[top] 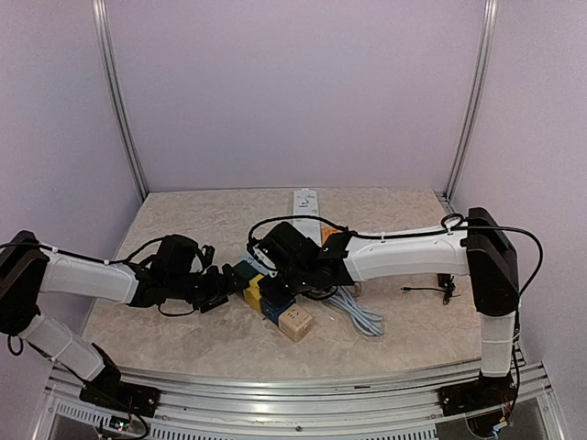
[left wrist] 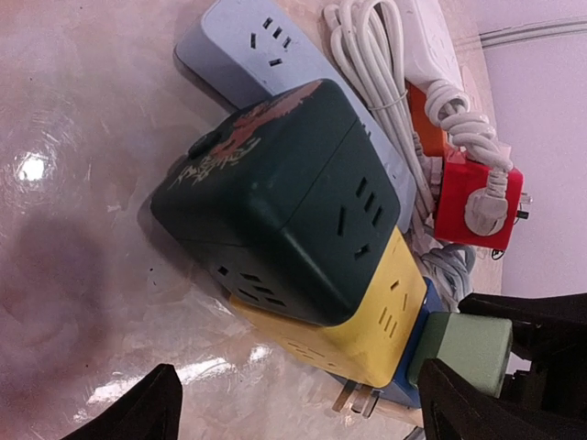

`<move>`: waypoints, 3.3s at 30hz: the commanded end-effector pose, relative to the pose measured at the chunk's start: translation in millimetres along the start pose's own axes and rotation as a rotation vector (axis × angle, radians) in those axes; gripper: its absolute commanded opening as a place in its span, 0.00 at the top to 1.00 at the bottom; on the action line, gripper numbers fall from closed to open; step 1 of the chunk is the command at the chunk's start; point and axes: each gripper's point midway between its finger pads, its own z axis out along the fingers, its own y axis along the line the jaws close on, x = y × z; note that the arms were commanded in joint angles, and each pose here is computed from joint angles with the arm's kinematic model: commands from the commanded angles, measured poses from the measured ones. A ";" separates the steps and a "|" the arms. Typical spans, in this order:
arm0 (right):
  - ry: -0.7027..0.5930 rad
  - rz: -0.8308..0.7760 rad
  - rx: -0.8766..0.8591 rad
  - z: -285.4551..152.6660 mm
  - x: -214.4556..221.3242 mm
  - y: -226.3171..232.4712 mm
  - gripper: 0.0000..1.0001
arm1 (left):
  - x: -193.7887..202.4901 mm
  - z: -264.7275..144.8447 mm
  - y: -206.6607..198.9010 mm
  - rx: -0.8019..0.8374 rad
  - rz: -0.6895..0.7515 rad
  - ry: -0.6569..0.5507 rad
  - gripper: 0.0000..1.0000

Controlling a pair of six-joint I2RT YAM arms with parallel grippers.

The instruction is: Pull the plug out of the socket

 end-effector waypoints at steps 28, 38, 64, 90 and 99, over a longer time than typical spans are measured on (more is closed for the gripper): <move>0.006 -0.004 -0.053 2.0 7.4 20.9 1.00 | 3.7 32.4 -12.7 0.027 -0.003 0.033 0.39; 0.012 -0.005 -0.053 3.1 8.3 21.0 1.00 | 17.7 35.8 2.7 -0.032 0.001 0.067 0.45; -0.001 0.121 -0.170 1.4 4.7 22.7 1.00 | 23.9 36.3 15.3 -0.072 -0.006 0.080 0.49; 0.065 -0.094 0.169 6.4 15.1 11.7 1.00 | 27.9 39.1 16.7 -0.082 -0.003 0.091 0.51; 0.064 -0.103 0.185 5.3 13.6 13.3 1.00 | 27.9 39.2 16.8 -0.084 -0.002 0.090 0.51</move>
